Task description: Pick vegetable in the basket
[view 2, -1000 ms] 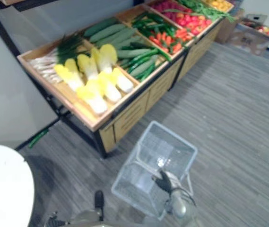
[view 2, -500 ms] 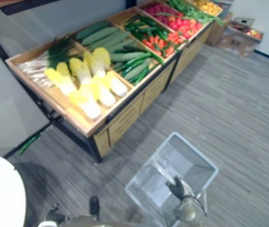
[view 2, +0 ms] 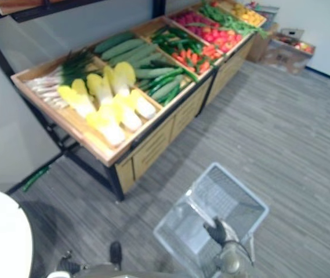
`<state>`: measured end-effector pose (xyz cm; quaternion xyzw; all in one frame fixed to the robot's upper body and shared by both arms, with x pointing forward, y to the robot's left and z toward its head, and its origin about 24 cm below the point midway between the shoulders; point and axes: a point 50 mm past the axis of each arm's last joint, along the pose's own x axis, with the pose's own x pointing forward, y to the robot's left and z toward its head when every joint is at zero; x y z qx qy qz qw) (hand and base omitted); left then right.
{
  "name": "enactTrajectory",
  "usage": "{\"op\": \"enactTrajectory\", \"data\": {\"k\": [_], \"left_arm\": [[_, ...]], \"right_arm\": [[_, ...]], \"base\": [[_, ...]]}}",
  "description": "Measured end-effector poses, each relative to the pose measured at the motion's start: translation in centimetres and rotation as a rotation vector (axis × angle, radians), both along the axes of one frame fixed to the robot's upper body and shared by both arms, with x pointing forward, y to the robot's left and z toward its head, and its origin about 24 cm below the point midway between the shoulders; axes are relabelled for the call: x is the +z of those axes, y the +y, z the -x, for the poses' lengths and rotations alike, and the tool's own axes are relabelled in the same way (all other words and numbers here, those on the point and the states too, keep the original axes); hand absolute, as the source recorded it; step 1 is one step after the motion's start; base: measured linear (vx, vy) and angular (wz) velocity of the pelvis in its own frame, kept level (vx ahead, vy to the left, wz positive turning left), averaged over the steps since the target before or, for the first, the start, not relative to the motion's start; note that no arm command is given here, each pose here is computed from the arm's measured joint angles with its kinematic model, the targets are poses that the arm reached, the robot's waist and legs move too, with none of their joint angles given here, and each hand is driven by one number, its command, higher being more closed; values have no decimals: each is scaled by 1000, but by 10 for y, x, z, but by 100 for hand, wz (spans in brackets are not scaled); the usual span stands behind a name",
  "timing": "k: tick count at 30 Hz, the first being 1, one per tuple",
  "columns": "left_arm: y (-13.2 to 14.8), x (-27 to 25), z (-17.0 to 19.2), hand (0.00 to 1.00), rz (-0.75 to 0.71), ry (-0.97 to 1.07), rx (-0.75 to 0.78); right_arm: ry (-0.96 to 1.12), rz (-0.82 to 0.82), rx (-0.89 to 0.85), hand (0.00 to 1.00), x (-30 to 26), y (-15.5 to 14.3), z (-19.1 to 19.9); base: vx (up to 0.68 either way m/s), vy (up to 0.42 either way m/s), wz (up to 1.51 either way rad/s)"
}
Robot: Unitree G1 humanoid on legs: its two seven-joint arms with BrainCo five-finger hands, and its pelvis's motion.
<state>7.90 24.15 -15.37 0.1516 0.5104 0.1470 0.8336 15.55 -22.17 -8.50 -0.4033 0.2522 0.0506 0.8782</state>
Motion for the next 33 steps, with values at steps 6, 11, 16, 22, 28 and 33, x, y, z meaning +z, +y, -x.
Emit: {"op": "enactTrajectory", "data": {"k": [6,11,16,22,28,33], "left_arm": [[-1,1,-2,0,5,-15,16],[0,-1,5,0,13,7,19],[12,1,14,0,1,18,78],[19,3,15,0,-10,6,127],[-7,-6,21,0,67,12,204],[-10,-8,29,0,92,-14,410]], "right_arm": [[-29,11,-13,100,5,-4,-9],[-36,27,-45,100,7,-12,-4],[-67,32,-22,100,14,-13,-10],[-83,36,-18,100,17,-13,-17],[-57,87,-66,100,18,-37,-15],[82,40,-404,100,-13,-75,33]], "base": [[121,54,-16],[168,85,46],[225,-42,49],[361,-319,71],[382,-404,73],[335,-325,91]]}}
